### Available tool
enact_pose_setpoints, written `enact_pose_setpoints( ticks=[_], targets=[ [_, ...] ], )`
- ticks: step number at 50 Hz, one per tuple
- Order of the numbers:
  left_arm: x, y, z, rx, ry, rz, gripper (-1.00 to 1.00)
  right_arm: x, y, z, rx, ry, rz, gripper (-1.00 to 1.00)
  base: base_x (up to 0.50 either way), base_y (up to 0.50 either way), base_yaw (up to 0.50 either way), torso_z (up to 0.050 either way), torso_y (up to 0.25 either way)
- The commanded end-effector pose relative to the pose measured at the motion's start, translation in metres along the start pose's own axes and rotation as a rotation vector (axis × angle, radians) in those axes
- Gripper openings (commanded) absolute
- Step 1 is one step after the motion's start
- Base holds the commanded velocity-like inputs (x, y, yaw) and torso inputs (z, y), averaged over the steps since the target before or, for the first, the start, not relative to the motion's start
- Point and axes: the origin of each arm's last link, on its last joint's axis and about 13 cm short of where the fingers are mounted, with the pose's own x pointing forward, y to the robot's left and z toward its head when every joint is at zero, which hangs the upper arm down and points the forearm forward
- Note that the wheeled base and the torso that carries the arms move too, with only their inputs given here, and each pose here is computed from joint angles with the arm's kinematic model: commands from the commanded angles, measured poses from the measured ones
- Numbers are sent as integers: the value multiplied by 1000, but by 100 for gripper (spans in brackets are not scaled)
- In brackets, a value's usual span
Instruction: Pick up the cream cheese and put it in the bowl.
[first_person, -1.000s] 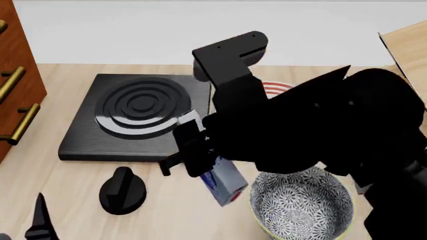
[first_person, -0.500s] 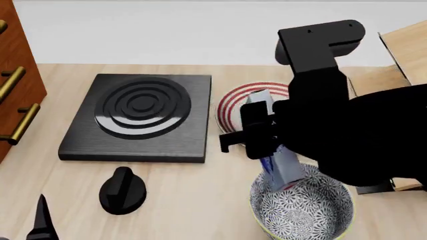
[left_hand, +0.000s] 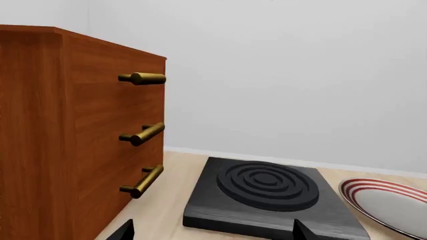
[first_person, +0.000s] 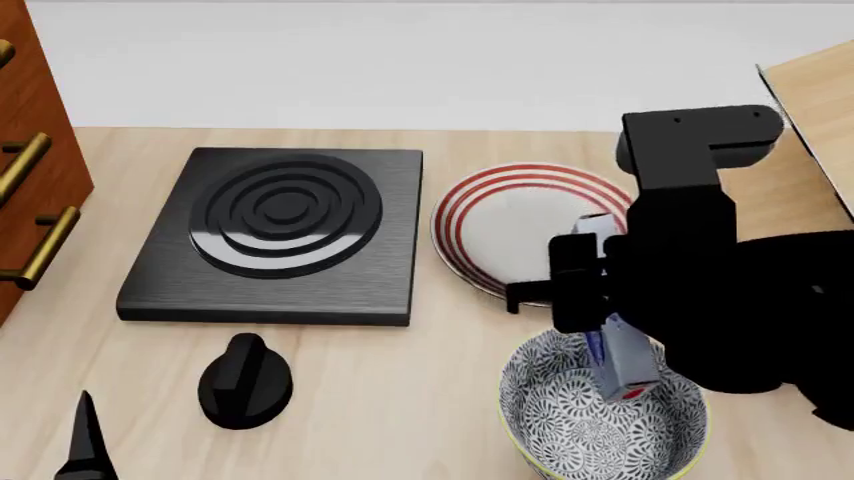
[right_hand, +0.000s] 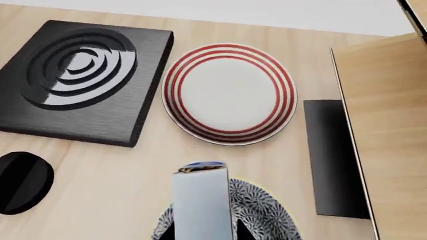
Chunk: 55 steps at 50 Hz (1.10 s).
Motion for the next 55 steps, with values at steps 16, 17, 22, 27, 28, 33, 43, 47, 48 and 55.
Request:
enact_pose_setpoints(
  ticks=[16,17,22,27,28,33,43,47,48,55],
  targets=[
    [-1,1,3,3,-10,7,100,21,-8,-5,32,-10,-44,-100,0,0,0,0,1],
    [-1,1,2,3,-10,7,100,23,-8,-5,34,-9,-43,-100,0,0,0,0,0],
    [0,1,1,2,-6,8,100,32,-9,-10,42,8,-43,-100,0,0,0,0,0],
    [0,1,1,2,-7,10,100,35,-9,-13,43,21,-29,-100,0,0,0,0,0],
    [0,1,2,2,-8,11,100,35,-9,-13,42,23,-31,-100,0,0,0,0,0],
    [2,1,-1,5,-5,19,100,39,-8,-17,37,43,-32,-100,0,0,0,0,0],
    [2,1,-1,8,-2,20,100,42,-6,-26,14,87,-38,-100,0,0,0,2,1],
    [1,1,0,8,-5,20,100,42,-6,-27,15,86,-32,-100,0,0,0,0,0],
    [1,1,0,7,-3,19,100,42,-7,-28,17,86,-34,-100,0,0,0,0,0],
    [-2,1,1,9,-13,19,100,49,-10,-34,26,93,-37,-100,0,0,0,0,0]
  ],
)
